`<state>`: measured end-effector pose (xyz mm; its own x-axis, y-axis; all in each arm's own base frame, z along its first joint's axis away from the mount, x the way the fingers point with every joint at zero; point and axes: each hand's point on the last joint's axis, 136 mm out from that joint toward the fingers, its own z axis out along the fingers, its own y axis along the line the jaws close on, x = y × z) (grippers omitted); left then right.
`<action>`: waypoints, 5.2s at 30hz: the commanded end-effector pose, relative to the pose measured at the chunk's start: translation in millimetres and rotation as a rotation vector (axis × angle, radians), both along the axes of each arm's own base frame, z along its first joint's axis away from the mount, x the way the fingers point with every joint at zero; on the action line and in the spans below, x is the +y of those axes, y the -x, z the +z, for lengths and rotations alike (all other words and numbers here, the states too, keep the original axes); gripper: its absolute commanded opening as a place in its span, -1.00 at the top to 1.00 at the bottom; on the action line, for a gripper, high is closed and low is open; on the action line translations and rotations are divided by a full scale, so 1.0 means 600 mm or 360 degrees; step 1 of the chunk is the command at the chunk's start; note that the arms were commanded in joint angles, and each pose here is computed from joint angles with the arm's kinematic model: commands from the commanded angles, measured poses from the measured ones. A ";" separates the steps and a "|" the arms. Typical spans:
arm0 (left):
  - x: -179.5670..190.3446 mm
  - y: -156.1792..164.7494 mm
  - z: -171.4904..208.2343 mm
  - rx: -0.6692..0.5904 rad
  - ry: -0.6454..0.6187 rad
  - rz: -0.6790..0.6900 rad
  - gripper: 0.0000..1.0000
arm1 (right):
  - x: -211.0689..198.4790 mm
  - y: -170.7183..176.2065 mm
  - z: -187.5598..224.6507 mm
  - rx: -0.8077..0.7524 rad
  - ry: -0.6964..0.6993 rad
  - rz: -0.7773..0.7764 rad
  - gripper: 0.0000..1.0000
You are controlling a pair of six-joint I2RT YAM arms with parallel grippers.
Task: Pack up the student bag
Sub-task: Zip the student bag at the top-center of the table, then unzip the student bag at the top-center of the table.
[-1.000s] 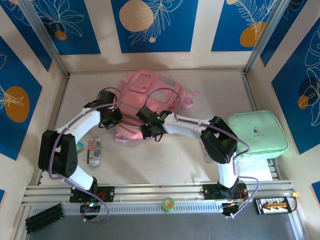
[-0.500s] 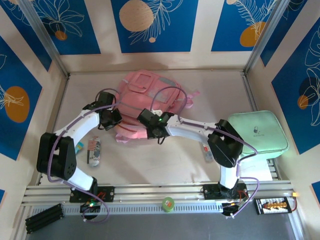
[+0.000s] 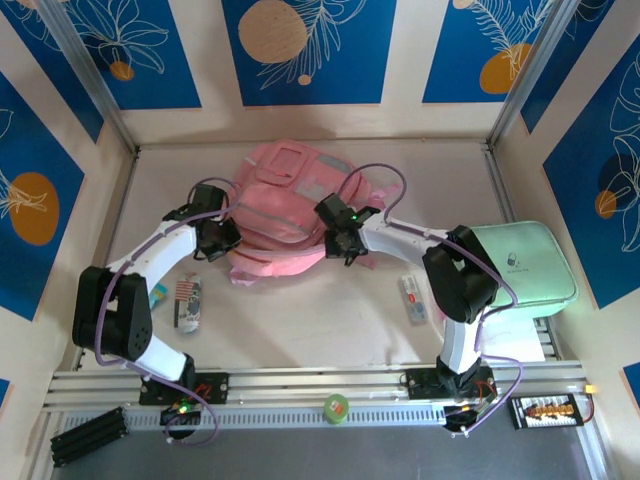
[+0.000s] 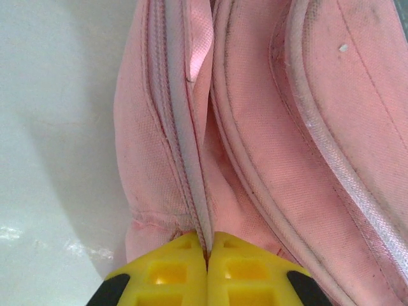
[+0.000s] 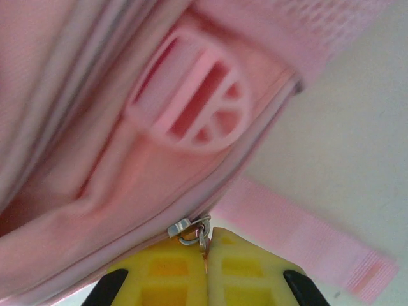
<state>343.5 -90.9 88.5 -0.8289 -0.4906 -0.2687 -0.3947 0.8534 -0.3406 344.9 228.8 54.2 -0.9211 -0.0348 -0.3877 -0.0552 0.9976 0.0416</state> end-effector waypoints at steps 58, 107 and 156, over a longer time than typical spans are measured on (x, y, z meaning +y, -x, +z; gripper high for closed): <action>-0.221 -0.037 0.013 -0.0471 -0.0970 -0.2553 -0.58 | -0.153 0.013 0.151 -0.0413 -0.0736 -0.0211 -0.83; -0.212 -0.013 0.206 -0.1334 -0.0620 -0.2038 1.00 | 0.077 -0.146 0.124 0.0107 -0.1525 0.0479 -0.66; -0.205 -0.014 0.194 -0.1287 -0.0642 -0.2035 1.00 | 0.043 -0.079 0.109 0.0039 -0.1281 0.0628 0.49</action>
<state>343.2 -211.6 173.6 -0.2471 0.6694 -0.7006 0.8270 0.5225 0.2075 398.7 254.8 113.2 -0.9126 -0.0632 -0.4040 -0.3655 0.5690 0.7367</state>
